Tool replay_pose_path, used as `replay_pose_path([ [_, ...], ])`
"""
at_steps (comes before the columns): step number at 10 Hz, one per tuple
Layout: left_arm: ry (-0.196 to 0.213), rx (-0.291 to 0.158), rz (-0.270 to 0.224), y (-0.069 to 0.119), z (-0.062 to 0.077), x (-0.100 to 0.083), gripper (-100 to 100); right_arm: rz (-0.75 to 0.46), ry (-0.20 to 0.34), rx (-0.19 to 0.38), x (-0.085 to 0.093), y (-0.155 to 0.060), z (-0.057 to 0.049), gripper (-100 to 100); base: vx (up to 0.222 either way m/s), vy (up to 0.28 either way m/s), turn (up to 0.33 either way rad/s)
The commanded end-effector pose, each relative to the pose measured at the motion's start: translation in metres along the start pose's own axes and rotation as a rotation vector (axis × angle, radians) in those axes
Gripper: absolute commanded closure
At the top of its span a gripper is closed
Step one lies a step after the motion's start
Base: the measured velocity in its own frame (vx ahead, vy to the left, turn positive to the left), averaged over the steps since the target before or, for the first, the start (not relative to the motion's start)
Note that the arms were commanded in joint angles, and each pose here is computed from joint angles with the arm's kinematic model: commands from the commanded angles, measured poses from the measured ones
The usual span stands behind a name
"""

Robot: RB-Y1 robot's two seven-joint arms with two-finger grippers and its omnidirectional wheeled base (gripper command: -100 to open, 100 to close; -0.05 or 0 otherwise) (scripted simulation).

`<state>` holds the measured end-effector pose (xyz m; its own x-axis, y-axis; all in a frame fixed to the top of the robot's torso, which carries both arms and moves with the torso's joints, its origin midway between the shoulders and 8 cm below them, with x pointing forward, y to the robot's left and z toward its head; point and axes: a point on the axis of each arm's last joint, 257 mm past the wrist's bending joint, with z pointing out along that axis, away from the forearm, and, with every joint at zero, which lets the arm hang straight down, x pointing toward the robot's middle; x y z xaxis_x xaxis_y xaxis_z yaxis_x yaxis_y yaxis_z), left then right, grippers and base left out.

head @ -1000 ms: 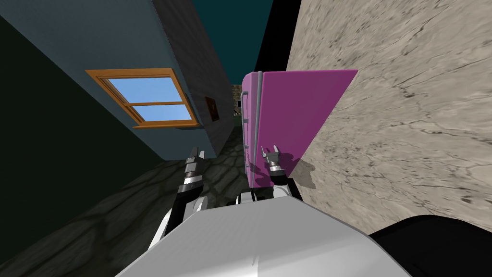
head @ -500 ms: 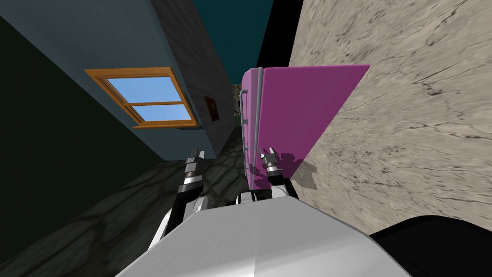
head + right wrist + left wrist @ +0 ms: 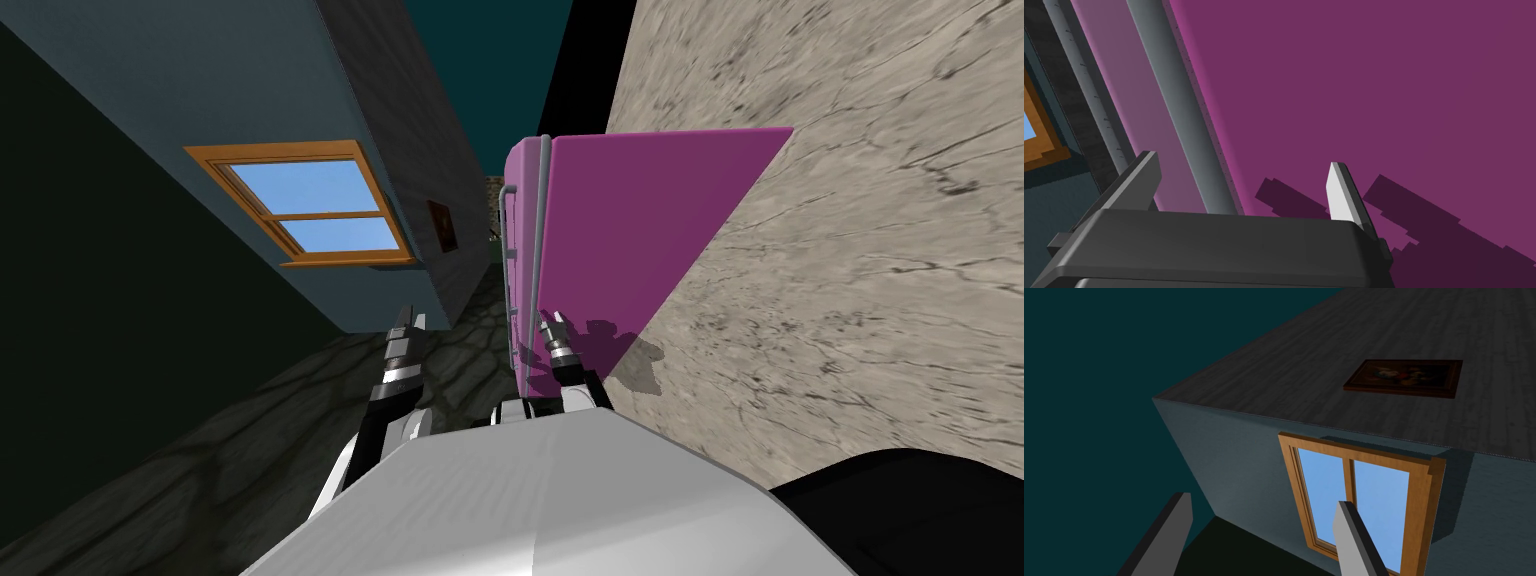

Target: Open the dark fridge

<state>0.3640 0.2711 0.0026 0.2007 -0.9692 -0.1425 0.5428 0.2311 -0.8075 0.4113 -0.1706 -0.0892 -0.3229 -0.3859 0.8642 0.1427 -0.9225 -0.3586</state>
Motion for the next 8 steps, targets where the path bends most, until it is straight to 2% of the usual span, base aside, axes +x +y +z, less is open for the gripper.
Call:
replay_pose_path([
  [1,0.000,0.000,0.000,0.000,0.000,0.000,0,0.154,-0.039,-0.019,-0.017,-0.002,-0.001,-100,0.040,-0.015,0.026],
  [2,0.000,0.000,0.000,0.000,0.000,0.000,0,0.170,-0.044,-0.025,-0.019,0.000,-0.001,-100,0.021,-0.009,0.018],
  [7,0.000,0.000,0.000,0.000,0.000,0.000,0,0.442,-0.103,-0.086,-0.051,-0.001,-0.004,-100,0.017,-0.002,0.028],
  [8,0.000,0.000,0.000,0.000,0.000,0.000,0,0.456,-0.107,-0.092,-0.052,0.000,-0.004,-100,0.014,0.003,0.043],
])
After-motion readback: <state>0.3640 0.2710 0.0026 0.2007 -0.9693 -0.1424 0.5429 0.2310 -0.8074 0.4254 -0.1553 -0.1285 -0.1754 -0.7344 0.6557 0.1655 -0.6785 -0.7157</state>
